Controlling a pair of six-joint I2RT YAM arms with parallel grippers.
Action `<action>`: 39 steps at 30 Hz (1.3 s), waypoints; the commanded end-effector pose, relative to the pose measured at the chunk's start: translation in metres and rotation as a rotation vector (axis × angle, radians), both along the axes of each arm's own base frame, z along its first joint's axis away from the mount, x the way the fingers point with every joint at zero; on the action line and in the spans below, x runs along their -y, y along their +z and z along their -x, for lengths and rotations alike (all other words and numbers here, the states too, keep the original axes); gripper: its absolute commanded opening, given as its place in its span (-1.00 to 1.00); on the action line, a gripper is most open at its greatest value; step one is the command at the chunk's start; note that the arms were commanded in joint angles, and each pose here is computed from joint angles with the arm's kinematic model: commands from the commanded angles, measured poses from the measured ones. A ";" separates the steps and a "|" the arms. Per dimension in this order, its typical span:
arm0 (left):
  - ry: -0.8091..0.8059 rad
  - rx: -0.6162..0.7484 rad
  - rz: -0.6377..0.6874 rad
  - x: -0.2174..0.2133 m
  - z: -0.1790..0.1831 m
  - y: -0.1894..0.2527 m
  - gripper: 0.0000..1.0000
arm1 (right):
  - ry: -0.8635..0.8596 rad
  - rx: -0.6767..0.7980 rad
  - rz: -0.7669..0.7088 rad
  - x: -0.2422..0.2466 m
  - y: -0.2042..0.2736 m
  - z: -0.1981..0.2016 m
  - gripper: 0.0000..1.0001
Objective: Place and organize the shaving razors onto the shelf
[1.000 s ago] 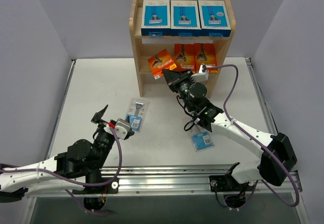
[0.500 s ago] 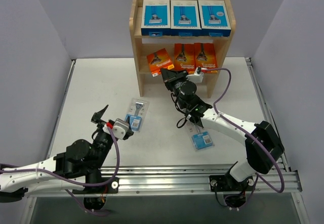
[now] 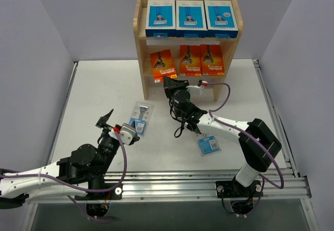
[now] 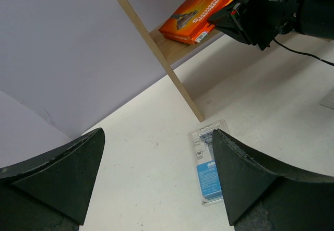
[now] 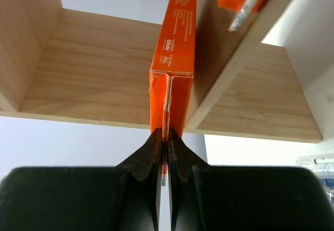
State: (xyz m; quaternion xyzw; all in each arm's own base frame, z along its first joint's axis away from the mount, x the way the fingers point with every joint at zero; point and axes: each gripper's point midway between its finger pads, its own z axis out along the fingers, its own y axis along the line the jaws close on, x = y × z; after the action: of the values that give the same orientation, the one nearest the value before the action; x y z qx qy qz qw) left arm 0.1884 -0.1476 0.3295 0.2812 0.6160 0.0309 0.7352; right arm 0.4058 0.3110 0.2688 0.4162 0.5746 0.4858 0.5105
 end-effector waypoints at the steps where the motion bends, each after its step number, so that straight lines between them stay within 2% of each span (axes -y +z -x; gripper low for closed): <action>1: -0.002 -0.004 0.026 0.002 0.000 0.003 0.86 | -0.103 0.038 -0.105 0.009 0.025 -0.003 -1.00; 12: 0.007 -0.004 0.026 0.001 -0.001 0.002 0.86 | -0.189 -0.012 -0.121 0.010 -0.002 0.000 -0.99; 21: 0.004 -0.004 0.026 0.002 -0.002 0.001 0.86 | -0.219 -0.016 -0.089 0.011 -0.003 0.001 -0.79; 26: 0.011 -0.006 0.022 0.001 -0.002 0.001 0.86 | -0.183 -0.009 -0.077 0.004 -0.001 -0.003 -0.30; 35: 0.027 -0.009 0.038 -0.003 -0.004 0.002 0.86 | -0.127 -0.012 -0.034 -0.001 0.001 -0.001 -0.03; 39: 0.036 -0.011 0.050 -0.006 -0.004 0.004 0.88 | -0.109 -0.006 0.008 0.001 0.003 0.005 0.15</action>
State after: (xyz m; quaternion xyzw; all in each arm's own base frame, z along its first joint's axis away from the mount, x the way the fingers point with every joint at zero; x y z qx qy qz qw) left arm 0.1921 -0.1467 0.3245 0.2765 0.6223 0.0394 0.7313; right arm 0.4042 0.3173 0.2434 0.4541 0.5683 0.4458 0.5217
